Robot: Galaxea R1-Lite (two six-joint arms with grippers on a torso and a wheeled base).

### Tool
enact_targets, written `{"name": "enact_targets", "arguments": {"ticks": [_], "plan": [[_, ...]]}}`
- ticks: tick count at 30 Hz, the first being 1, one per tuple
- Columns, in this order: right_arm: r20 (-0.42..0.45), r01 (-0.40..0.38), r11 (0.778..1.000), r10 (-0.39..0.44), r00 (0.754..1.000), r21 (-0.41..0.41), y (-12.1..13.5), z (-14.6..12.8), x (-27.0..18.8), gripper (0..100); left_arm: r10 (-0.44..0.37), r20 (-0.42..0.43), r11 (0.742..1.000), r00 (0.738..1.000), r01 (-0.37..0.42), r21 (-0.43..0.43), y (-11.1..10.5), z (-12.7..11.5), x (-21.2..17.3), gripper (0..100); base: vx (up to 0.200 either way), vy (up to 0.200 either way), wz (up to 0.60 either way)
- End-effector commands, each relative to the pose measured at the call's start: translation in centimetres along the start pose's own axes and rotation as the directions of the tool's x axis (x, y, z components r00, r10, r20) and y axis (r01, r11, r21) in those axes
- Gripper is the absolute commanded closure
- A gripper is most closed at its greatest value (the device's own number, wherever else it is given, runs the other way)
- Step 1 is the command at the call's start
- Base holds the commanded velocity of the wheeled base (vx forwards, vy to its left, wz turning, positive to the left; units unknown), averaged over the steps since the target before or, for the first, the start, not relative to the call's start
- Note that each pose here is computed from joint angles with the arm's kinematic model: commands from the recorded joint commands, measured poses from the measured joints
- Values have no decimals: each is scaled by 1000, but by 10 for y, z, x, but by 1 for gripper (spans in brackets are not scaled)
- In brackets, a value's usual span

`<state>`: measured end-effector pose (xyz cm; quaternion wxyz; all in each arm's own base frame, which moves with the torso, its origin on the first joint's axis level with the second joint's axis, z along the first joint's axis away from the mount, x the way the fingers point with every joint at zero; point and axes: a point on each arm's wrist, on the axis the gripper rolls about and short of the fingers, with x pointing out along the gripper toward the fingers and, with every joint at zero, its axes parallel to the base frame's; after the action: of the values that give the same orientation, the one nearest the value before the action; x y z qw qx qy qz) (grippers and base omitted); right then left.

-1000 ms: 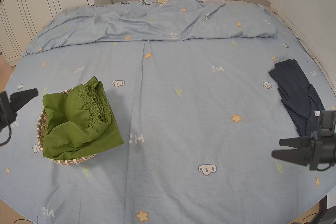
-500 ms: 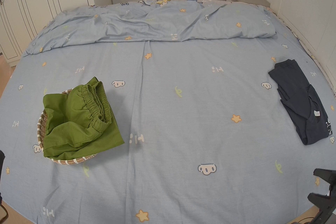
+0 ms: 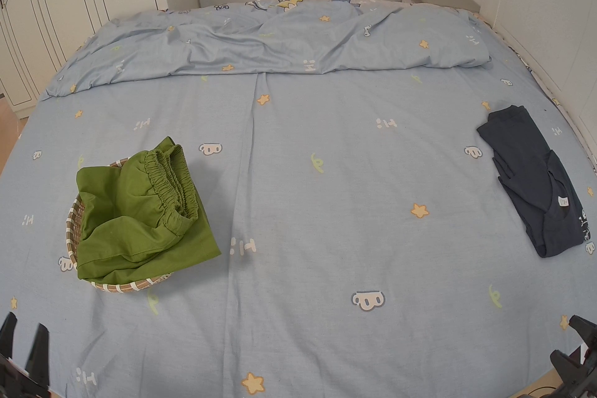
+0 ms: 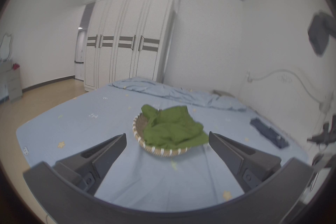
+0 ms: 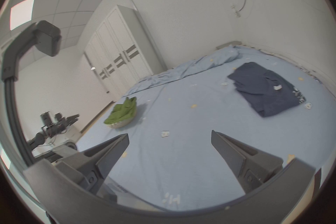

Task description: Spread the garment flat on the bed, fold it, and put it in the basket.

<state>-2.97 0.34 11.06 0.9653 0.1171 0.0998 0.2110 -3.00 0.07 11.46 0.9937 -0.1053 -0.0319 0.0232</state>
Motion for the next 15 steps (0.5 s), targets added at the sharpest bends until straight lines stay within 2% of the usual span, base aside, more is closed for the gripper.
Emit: {"name": "enact_targets", "arguments": {"ticks": [1,4,7,10,14,15], "plan": [[50,189,982,-189,981,-1,-12,-18,9,0,-40,-43,990,998,45,131,6,-33,4,0,0,0,0],[100,246,969,-245,964,-2,-14,-19,11,0,-42,-39,987,998,48,151,7,-34,4,0,0,0,0],[108,259,966,-258,960,1,-15,-20,12,0,-37,-65,970,997,51,238,7,-38,5,0,0,0,0],[113,293,956,-294,949,26,-17,-22,13,0,-51,-100,966,994,75,246,7,-38,7,0,0,0,0],[136,373,927,-376,917,49,-18,-21,12,0,-50,-85,975,995,67,211,7,-39,6,0,0,0,0],[157,439,898,-439,885,37,-17,-21,11,0,-43,-81,981,996,57,188,7,-38,6,0,0,0,0]]}}
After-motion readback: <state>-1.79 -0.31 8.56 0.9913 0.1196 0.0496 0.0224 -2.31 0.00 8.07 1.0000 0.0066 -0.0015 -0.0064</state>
